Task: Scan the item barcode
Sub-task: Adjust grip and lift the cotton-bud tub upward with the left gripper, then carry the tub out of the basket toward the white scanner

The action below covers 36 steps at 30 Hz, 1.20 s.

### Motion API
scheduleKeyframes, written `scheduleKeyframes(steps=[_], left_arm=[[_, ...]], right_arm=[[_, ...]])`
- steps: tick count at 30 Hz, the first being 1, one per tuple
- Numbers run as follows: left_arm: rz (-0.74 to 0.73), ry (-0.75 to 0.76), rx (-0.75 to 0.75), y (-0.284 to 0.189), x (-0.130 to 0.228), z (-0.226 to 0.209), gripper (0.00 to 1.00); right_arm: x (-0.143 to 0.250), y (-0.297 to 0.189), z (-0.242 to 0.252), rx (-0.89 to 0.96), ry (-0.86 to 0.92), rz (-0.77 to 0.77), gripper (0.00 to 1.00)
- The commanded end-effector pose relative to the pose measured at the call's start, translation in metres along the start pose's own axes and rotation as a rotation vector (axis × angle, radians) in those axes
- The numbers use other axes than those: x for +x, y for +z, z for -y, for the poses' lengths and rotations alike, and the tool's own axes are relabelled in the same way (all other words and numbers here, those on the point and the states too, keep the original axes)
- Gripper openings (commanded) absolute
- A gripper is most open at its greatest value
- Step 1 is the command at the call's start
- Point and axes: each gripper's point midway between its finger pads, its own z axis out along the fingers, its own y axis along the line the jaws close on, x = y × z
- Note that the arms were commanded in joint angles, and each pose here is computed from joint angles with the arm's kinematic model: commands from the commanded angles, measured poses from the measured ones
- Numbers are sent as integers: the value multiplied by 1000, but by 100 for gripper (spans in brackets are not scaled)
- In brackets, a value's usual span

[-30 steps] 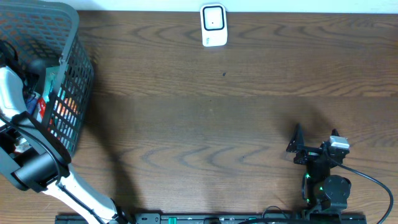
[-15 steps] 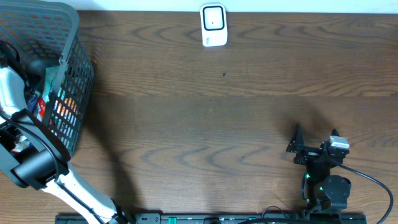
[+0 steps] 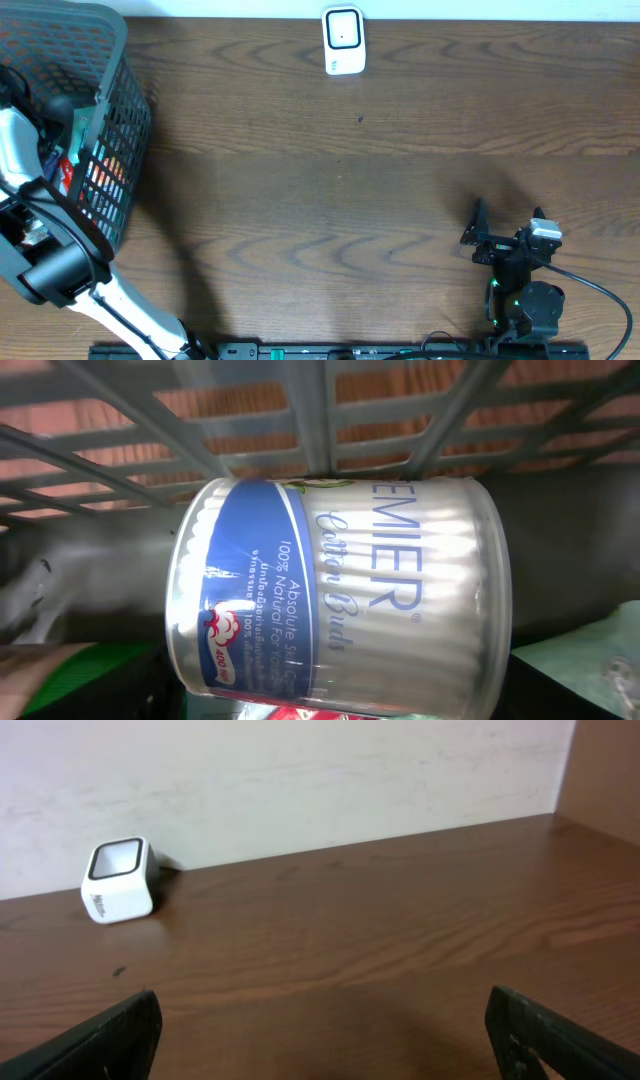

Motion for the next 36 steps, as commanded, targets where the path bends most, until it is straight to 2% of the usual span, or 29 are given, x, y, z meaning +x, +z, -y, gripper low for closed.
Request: scheduleKeyframes(steps=[1,3,10,14,21,26,31,36], left_arm=[[81,-22,45,-39,-25,-3,83],[90,-18,52,-44,-27,-3,78],[101,-15,62,-54,-30,-4,78],[146,-16,104,-82,-41,-5,78],[263,-54,202,-164,-64,-16,78],[350,-58,306,-231,-61,-20,78],[431,-4,453,-304,-40,-14,78],[456,82,623,-368,1,-4,79]], right_arm=[[1,0,0,0,-15,-4,99],[1,0,0,0,-15,-4,99],[1,0,0,0,-15,-4,99],[1,0,0,0,-15,-4,99],[1,0,0,1,-15,-4,99],[1,0,0,0,-15,-3,99],[1,0,0,1,-15,-4,99],[1,0,0,0,-15,-3,99]])
